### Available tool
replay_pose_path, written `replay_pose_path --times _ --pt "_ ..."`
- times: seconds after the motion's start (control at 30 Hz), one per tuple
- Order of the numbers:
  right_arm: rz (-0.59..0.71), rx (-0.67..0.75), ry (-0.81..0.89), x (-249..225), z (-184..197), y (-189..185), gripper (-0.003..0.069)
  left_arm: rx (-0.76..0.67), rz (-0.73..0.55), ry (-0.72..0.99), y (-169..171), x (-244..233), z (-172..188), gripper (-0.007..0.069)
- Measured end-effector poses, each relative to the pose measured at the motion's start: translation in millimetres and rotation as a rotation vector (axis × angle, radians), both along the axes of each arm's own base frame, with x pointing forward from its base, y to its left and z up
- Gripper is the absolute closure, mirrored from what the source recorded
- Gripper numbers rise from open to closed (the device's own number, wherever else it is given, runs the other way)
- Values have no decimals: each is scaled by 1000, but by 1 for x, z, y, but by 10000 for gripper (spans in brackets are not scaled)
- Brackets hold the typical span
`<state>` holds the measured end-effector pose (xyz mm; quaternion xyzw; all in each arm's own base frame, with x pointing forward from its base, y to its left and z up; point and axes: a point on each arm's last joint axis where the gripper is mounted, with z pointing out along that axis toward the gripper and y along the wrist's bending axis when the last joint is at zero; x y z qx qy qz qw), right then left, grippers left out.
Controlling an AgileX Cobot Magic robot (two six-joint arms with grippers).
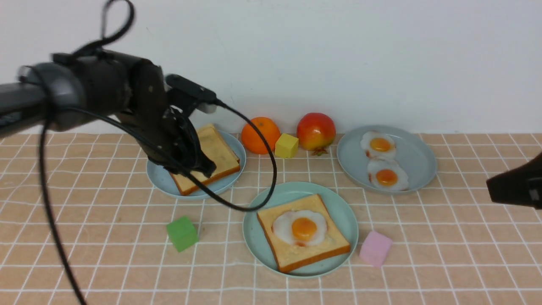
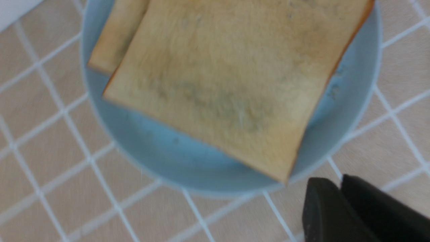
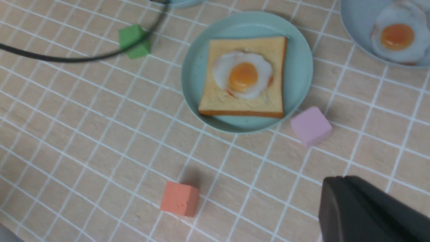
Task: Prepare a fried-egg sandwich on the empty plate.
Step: Use the left arm to grab a slice of bread
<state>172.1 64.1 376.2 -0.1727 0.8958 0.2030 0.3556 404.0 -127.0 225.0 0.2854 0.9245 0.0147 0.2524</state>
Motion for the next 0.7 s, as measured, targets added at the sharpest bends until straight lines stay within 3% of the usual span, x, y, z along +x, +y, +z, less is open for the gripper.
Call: replay_pose_path --times 0.03,0.1,0.2,0.3,0.57,0.7 --pt "0 1 -2 0 0 0 665 1 -3 -1 0 1 -1 488" --pt "12 13 -17 0 2 1 664 0 -27 -42 -4 9 -7 374" --pt "23 16 -23 0 2 2 662 -4 -38 -79 -6 15 -14 267" --pt "37 11 -10 -2 1 2 659 5 -42 -67 -7 19 -26 203" --pt "68 33 8 -4 1 5 657 48 -82 -33 -8 24 -51 181" --pt "84 43 2 -5 2 7 655 55 -89 -26 -8 25 -54 205"
